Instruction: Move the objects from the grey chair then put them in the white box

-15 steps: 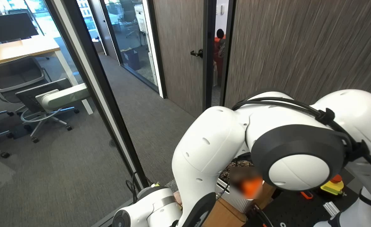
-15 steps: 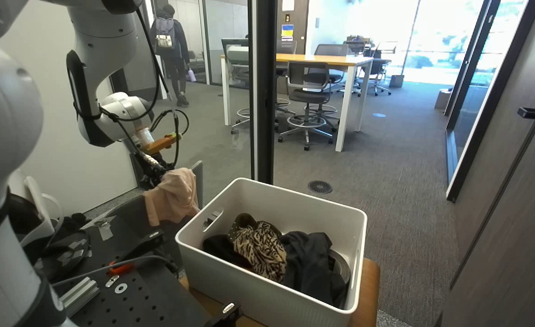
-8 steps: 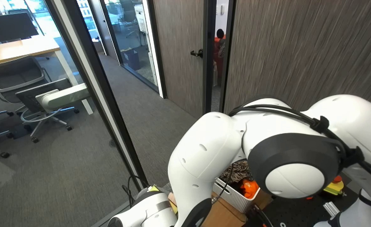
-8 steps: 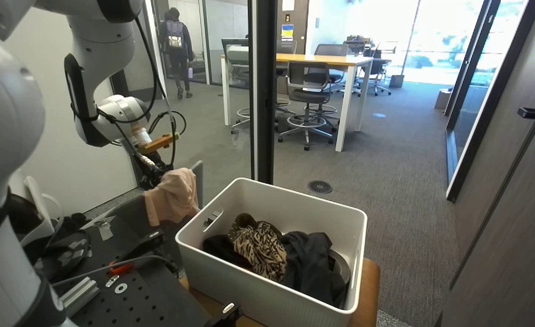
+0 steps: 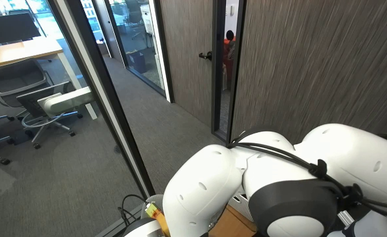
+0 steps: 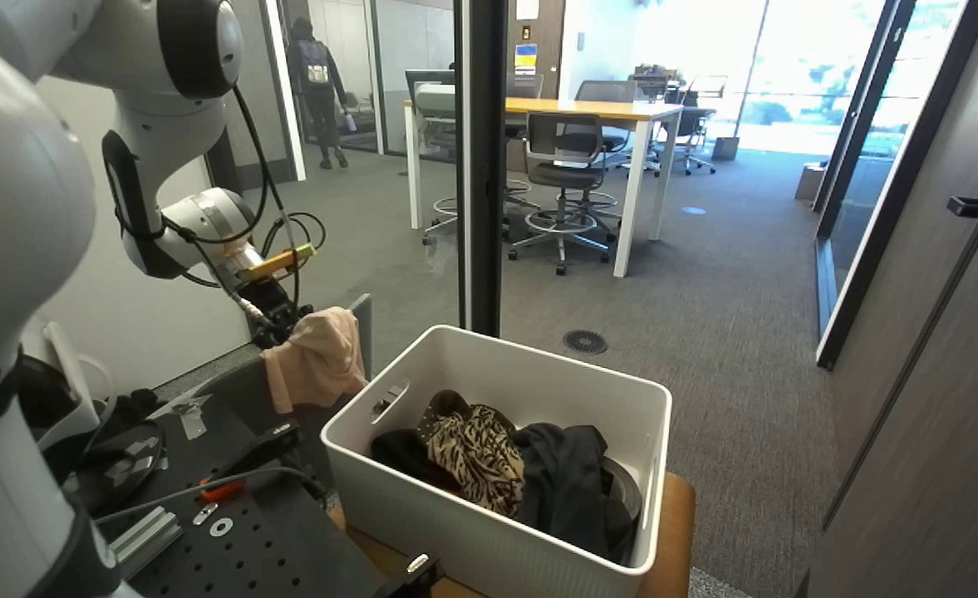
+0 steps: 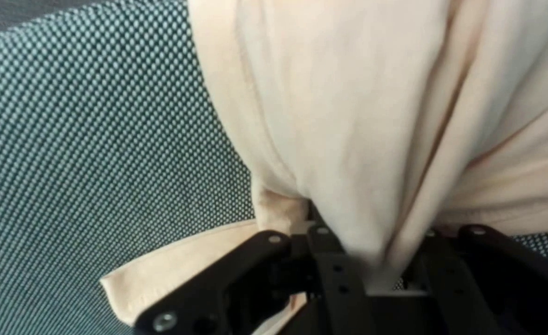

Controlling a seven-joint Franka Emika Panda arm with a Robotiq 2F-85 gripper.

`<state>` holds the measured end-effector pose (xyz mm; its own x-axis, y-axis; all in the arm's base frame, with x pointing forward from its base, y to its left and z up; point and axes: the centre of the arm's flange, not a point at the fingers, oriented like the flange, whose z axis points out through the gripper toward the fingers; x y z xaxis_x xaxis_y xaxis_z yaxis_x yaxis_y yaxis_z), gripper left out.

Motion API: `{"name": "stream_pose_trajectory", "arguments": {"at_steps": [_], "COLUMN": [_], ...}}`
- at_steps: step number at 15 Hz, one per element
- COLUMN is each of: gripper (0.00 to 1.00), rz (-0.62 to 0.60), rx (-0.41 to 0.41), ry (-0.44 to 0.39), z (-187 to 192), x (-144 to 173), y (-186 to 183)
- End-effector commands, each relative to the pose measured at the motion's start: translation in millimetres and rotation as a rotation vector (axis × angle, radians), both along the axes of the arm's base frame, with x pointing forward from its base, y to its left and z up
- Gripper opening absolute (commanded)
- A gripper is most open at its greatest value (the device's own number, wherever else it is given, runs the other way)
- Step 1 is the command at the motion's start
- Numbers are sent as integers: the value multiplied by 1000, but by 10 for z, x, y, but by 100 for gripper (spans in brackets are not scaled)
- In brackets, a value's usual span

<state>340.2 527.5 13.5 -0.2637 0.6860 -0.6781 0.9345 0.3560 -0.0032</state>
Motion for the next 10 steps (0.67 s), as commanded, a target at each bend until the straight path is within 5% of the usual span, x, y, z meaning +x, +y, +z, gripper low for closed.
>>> {"name": "stream_pose_trajectory", "arguments": {"at_steps": [1,10], "gripper": [10,10], "rz": [-72,-334], "rx": [-152,-163], "ry": [-47,-5], "z": [-372,-270], "x": [228,602], "y": [-17,-20]}}
